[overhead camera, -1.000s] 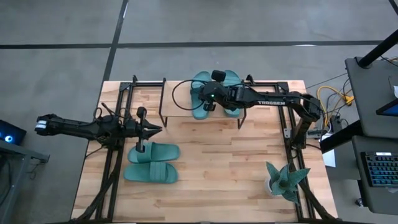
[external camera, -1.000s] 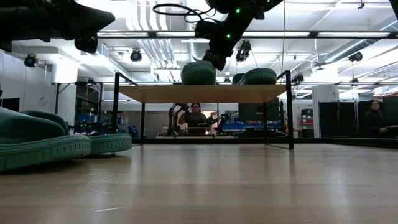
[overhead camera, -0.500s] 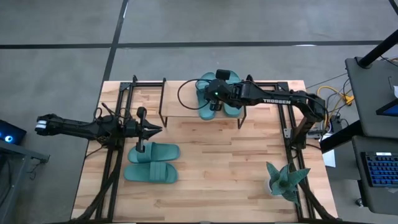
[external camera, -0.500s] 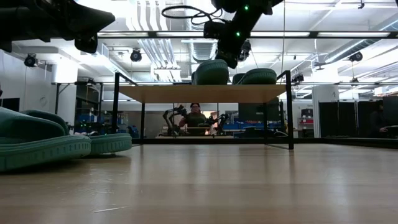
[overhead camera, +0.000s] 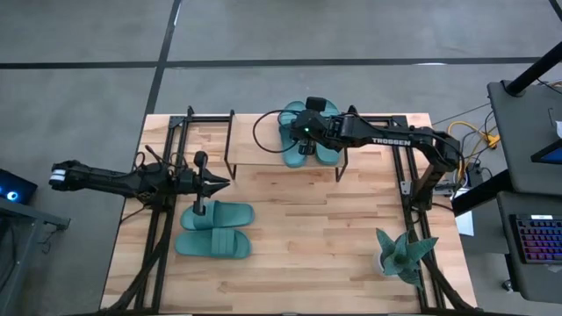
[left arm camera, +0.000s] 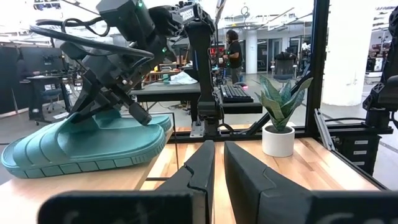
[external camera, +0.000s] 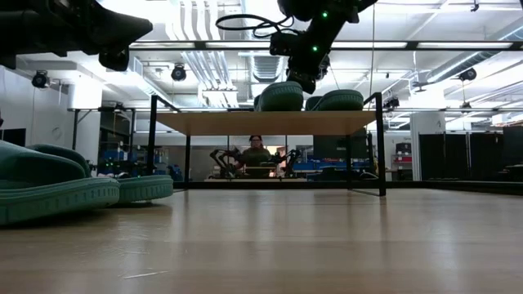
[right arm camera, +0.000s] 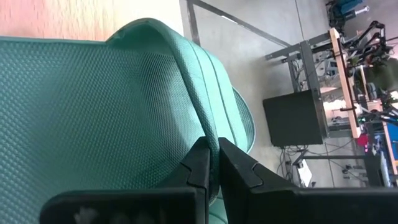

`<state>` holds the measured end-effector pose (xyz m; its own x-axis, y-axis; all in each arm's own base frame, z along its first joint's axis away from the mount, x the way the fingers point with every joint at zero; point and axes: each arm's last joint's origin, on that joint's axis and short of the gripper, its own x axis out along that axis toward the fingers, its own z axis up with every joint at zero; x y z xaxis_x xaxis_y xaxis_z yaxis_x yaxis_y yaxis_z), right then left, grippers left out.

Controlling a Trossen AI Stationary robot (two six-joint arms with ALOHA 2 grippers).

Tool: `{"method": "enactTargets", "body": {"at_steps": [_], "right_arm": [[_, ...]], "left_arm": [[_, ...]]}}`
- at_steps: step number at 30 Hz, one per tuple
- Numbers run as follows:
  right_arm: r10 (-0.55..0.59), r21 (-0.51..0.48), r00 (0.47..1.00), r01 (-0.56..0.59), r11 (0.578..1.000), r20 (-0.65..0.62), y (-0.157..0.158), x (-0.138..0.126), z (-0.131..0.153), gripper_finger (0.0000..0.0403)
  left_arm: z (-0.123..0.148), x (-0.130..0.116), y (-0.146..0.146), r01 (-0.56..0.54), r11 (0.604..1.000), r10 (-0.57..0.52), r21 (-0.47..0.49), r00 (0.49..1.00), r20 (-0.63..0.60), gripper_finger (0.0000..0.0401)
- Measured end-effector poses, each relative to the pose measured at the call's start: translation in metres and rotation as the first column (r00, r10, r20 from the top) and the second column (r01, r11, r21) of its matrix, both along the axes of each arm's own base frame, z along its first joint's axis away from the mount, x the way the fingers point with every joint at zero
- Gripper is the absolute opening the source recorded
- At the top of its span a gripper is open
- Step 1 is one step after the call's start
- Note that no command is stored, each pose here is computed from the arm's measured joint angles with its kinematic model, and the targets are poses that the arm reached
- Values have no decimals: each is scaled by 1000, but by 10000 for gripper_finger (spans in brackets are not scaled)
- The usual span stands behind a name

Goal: Pick and place slides into the shelf
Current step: Put the green slides on the shelf

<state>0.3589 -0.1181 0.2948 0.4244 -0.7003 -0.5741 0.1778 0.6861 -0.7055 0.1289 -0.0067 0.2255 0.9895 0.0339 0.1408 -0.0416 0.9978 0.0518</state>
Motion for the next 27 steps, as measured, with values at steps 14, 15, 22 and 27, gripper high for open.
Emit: {"method": "enactTargets", "body": {"at_steps": [14, 15, 22, 27], "right_arm": [[-2, -1, 1000, 2, 1000, 26, 4, -5, 10, 13], [-5, 3, 1000, 5, 1000, 24, 4, -6, 9, 13], [-23, 21, 999, 22, 1000, 28, 4, -7, 8, 13], [-22, 22, 1000, 21, 1000, 15, 5, -8, 7, 14]], "left_arm": [[0, 0, 0, 0, 1000, 0, 0, 1000, 1, 22], [0, 0, 0, 0, 1000, 0, 0, 1000, 1, 22], [0, 0, 0, 0, 1000, 0, 0, 1000, 1, 22], [0, 0, 0, 0, 1000, 0, 0, 1000, 1, 22]]}}
